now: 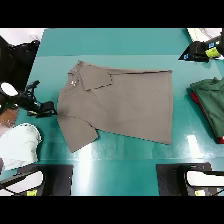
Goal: Fold the shirts.
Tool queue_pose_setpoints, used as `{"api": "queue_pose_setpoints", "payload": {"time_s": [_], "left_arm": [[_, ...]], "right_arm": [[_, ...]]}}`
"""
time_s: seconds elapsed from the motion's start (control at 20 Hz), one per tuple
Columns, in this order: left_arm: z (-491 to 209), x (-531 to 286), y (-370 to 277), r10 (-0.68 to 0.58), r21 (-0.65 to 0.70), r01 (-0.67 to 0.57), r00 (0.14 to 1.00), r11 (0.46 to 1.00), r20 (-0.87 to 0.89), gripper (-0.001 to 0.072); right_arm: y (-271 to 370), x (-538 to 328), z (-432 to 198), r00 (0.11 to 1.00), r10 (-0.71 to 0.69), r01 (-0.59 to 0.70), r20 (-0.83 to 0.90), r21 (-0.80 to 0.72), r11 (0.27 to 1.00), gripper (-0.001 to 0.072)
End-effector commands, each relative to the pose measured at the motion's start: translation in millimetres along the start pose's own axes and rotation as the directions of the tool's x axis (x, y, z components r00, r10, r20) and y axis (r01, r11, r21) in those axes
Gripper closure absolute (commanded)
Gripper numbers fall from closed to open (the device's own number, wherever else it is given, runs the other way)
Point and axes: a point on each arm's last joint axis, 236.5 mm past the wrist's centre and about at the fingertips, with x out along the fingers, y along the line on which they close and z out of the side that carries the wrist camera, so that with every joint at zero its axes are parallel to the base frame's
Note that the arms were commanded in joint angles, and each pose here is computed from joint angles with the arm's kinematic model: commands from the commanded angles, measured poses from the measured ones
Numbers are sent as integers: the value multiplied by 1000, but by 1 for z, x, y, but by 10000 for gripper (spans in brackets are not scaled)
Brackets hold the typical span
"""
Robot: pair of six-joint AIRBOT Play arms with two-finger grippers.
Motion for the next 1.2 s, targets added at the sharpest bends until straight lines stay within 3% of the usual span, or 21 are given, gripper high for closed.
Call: {"api": "queue_pose_setpoints", "payload": {"time_s": [0.0, 0.15, 0.5, 0.55, 0.6, 0.8, 1.15], "left_arm": [[8, 14, -3, -34, -52, 39, 996, 998, 85, 340], [15, 14, -3, -35, -55, 42, 992, 998, 119, 340], [-2, 36, -15, -66, -51, 67, 998, 996, 19, 345], [-2, 36, -17, -76, -58, 77, 997, 995, 19, 429], [-1, 35, -20, -83, -58, 84, 996, 995, 20, 687], [2, 5, -34, -106, 36, 105, 994, 994, 38, 683], [-9, -52, -56, -129, 177, 105, 983, 979, 130, 683]], "right_arm": [[2, -1, -9, 999, 4, -4, -35, -1, 1000, 305], [2, -1, -12, 999, 6, -6, -52, -1, 1000, 305], [3, -2, -19, 997, 9, -9, -82, -1, 1000, 305], [3, -2, -22, 996, 10, -10, -92, -1, 1000, 305], [3, -2, -26, 994, 11, -12, -111, -1, 1000, 305], [-6, 2, -65, 980, 14, -3, -200, 51, 999, 305], [-57, 58, -252, 913, 72, 97, -403, 384, 918, 305]]}}
